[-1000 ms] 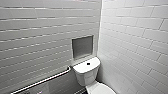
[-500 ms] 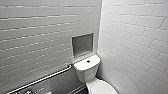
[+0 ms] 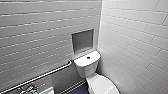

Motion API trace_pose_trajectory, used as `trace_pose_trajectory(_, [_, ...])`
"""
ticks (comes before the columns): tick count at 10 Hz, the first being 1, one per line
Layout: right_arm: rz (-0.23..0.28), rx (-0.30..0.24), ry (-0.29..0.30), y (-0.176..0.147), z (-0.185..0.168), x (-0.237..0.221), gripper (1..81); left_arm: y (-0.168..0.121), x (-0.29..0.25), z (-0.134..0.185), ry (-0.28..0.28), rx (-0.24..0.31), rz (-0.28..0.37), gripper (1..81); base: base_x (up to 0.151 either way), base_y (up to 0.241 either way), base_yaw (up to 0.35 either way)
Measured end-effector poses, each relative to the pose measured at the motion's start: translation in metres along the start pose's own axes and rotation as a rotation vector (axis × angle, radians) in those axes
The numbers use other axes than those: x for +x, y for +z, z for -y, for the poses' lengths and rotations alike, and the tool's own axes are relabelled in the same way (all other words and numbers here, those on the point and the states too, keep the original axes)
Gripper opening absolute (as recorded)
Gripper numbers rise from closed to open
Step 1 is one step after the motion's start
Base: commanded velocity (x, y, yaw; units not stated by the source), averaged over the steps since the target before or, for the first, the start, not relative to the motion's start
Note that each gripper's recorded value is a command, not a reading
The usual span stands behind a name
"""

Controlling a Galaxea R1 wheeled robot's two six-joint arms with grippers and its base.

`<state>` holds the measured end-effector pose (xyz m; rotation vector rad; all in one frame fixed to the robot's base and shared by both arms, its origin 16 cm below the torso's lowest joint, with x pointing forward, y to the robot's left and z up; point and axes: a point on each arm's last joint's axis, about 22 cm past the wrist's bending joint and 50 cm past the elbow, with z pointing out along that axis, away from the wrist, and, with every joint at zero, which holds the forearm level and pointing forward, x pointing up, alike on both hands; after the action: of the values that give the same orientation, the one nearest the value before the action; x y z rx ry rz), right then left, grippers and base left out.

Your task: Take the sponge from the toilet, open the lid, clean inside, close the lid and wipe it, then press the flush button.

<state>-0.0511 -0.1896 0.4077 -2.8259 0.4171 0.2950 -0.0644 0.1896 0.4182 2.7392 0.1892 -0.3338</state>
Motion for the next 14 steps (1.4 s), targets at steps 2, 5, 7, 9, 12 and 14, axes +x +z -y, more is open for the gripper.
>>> trace_pose_trajectory(2, [0.011, 0.009, -0.017, -0.003, 0.001, -0.014, 1.0, -0.002, -0.006, -0.004, 0.002, -0.004, -0.002, 81.1, 0.0, 0.0, 0.0])
trace_pose_trajectory(5, [-0.051, 0.026, -0.04, -0.009, 0.006, -0.002, 1.0, -0.007, 0.003, -0.006, 0.025, -0.007, -0.061, 81.1, 0.0, 0.0, 0.0])
trace_pose_trajectory(7, [-0.082, 0.036, -0.051, -0.012, 0.007, -0.001, 1.0, -0.009, 0.002, -0.007, 0.038, -0.011, -0.091, 81.1, 0.0, 0.0, 0.0])
trace_pose_trajectory(9, [-0.089, 0.037, -0.054, -0.012, 0.006, -0.003, 1.0, -0.009, -0.002, -0.006, 0.041, -0.011, -0.094, 81.1, 0.0, 0.0, 0.0])
trace_pose_trajectory(12, [-0.074, 0.019, -0.048, -0.012, -0.006, -0.008, 1.0, -0.01, 0.0, 0.001, 0.039, 0.002, -0.097, 81.1, 0.0, 0.0, 0.0])
trace_pose_trajectory(14, [-0.066, -0.004, -0.04, -0.013, -0.019, -0.014, 1.0, -0.011, 0.0, 0.004, 0.038, 0.01, -0.097, 81.1, 0.0, 0.0, 0.0])
